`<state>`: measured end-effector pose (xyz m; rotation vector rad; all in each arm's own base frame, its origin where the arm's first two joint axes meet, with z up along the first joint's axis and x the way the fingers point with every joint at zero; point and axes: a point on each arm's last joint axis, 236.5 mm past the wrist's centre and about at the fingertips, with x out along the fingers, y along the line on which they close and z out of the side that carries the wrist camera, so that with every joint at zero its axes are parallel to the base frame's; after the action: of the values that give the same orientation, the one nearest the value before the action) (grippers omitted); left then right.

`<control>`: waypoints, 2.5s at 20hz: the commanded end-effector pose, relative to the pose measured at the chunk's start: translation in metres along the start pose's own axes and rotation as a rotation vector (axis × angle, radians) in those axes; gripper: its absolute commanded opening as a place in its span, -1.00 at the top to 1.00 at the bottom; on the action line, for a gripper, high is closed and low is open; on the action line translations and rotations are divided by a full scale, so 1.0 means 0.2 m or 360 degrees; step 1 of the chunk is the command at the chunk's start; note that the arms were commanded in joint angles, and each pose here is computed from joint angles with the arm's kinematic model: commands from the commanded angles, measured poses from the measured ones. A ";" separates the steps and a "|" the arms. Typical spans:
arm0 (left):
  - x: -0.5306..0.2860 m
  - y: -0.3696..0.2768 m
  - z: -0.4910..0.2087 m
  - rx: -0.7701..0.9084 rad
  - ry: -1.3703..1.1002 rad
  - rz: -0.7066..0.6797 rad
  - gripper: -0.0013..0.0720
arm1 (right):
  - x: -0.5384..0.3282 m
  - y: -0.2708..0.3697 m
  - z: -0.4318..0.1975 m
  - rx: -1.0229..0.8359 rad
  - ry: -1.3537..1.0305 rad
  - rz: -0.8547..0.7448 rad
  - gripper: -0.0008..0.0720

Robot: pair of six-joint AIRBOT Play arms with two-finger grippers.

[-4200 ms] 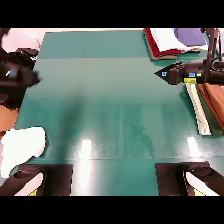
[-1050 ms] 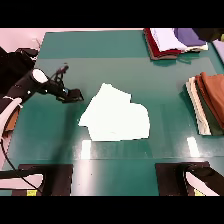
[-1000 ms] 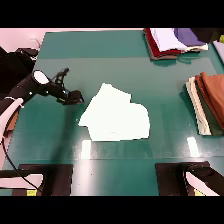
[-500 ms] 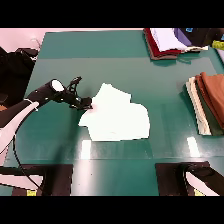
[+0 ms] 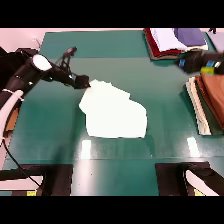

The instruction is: Fold the shirts.

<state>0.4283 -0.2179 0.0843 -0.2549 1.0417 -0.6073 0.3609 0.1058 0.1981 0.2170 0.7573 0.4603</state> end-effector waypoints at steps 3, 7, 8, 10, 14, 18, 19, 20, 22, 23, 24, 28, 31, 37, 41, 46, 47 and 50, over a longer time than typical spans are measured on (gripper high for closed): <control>-0.17 -0.09 0.13 0.0108 -0.0127 0.0012 0.91 | 0.35 -0.38 -0.78 0.0517 0.0588 -0.0077 -0.35; -0.17 -0.08 0.12 0.0110 -0.0124 0.0017 0.91 | 0.62 -0.32 -1.00 0.0687 0.0754 0.0062 -0.35; -0.17 -0.08 0.12 0.0110 -0.0121 0.0019 0.91 | 0.68 -0.29 -1.00 0.0697 0.0751 0.0088 -0.35; -0.16 -0.07 0.11 0.0111 -0.0113 0.0026 0.91 | 0.81 -0.24 -0.98 0.0669 0.0767 0.0117 -0.35; -0.16 -0.07 0.11 0.0111 -0.0109 0.0028 0.91 | 0.99 -0.12 -0.95 0.0547 0.0858 0.0191 -0.34; -0.16 -0.07 0.11 0.0111 -0.0108 0.0027 0.91 | 1.11 -0.05 -0.94 0.0478 0.0910 0.0237 -0.19; -0.16 -0.07 0.11 0.0111 -0.0106 0.0026 0.91 | 1.13 -0.04 -0.93 0.0468 0.0911 0.0241 0.04; -0.16 -0.07 0.11 0.0112 -0.0104 0.0026 0.91 | 1.14 -0.04 -0.92 0.0461 0.0900 0.0239 0.43; -0.16 -0.07 0.11 0.0114 -0.0101 0.0025 0.91 | 1.14 -0.05 -0.87 0.0406 0.0840 0.0239 0.94; -0.17 -0.08 0.11 0.0118 -0.0110 0.0025 0.91 | 1.12 -0.05 -0.82 0.0378 0.0792 0.0238 0.94; -0.21 -0.10 0.13 0.0140 -0.0141 0.0025 0.91 | 1.08 -0.05 -0.75 0.0345 0.0721 0.0232 0.94; -0.69 -0.39 0.36 0.0354 -0.0540 -0.0001 0.91 | 0.66 0.00 -0.18 0.0165 0.0249 0.0237 0.94; -1.30 -0.73 0.43 0.0587 -0.0957 -0.0043 0.91 | 0.11 0.19 0.24 -0.0081 -0.0126 0.0268 0.94; -2.15 -1.18 0.18 0.0879 -0.1513 -0.0103 0.91 | -0.79 0.61 0.55 -0.0478 -0.0723 0.0226 0.94; -2.17 -1.19 0.12 0.0901 -0.1484 -0.0104 0.91 | -0.97 0.69 0.57 -0.0476 -0.0802 0.0229 0.94; -1.66 -0.83 0.22 0.0753 -0.0937 0.0118 0.91 | -0.62 0.53 0.49 -0.0257 -0.0394 0.0289 0.94; -1.52 -0.71 0.23 0.0700 -0.0776 0.0193 0.91 | -0.51 0.46 0.48 -0.0201 -0.0309 0.0292 0.94; -1.07 -0.39 0.29 0.0558 -0.0377 0.0305 0.91 | -0.10 0.19 0.43 0.0032 -0.0121 0.0269 0.94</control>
<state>0.3306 -0.1677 0.3848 0.0388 0.4510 -0.6186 0.3560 0.1321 0.3445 0.2357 0.5278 0.6291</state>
